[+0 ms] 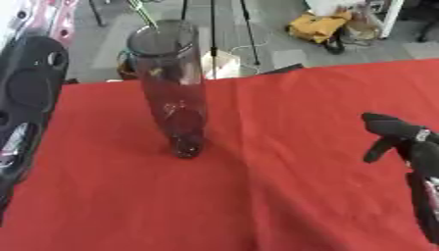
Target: Arrange flowers into the vase.
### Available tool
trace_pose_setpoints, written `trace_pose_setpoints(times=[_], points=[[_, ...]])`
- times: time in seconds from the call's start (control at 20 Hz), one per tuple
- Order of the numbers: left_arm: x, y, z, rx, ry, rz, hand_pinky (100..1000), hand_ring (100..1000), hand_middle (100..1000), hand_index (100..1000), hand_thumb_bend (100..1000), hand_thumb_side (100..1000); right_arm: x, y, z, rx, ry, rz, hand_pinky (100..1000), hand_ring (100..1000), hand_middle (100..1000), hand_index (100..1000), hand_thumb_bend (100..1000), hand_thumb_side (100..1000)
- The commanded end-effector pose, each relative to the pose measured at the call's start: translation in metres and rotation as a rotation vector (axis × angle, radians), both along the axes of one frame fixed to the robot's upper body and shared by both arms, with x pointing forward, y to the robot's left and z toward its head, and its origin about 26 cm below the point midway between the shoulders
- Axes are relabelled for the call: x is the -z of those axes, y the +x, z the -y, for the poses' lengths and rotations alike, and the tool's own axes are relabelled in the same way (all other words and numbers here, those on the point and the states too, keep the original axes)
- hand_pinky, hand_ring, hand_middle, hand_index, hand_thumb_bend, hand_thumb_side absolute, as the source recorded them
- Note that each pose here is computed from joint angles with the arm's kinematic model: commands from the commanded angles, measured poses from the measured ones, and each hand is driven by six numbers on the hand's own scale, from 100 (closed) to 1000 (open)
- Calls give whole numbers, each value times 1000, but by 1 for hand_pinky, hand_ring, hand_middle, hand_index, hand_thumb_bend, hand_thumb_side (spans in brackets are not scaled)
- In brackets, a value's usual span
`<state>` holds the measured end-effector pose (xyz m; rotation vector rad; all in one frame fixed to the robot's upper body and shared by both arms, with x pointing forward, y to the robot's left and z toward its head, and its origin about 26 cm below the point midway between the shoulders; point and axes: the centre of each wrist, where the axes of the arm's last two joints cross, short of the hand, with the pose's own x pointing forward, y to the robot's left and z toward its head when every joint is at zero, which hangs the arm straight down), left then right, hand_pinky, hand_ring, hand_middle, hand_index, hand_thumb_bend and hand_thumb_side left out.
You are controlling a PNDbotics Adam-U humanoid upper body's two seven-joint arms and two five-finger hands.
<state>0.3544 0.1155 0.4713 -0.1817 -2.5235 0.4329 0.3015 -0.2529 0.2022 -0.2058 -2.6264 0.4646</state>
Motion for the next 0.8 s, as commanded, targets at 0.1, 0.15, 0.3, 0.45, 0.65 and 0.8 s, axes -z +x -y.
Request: trace_pose_setpoints(times=[0.1,0.15,0.3,0.45,0.65,0.8], points=[[-5,-7,2,9,12,32,100,100,100,100,147,667,-7,-1,-1,4,-3,22,836,836,420,746,100,1000],[-4,-6,3,11,14,31,100,100,100,100,146,667,-7,-1,-1,4,-2,23,837,836,420,745,100,1000],[-2,-6,5,18,21,30,100,100,100,100,145,668,-7,-1,-1,7,1,22,838,836,419,745,100,1000],[0,-5,7,20,28,30,100,100,100,100,143,671,-8,-1,-1,8,3,25,838,836,418,746,100,1000],[5,-1,8,1,50,19,100,100,100,100,135,675,-8,-1,-1,11,5,25,837,837,417,746,100,1000],[8,2,8,-9,60,7,100,100,100,100,134,679,-8,-1,0,13,9,26,837,837,417,746,100,1000]])
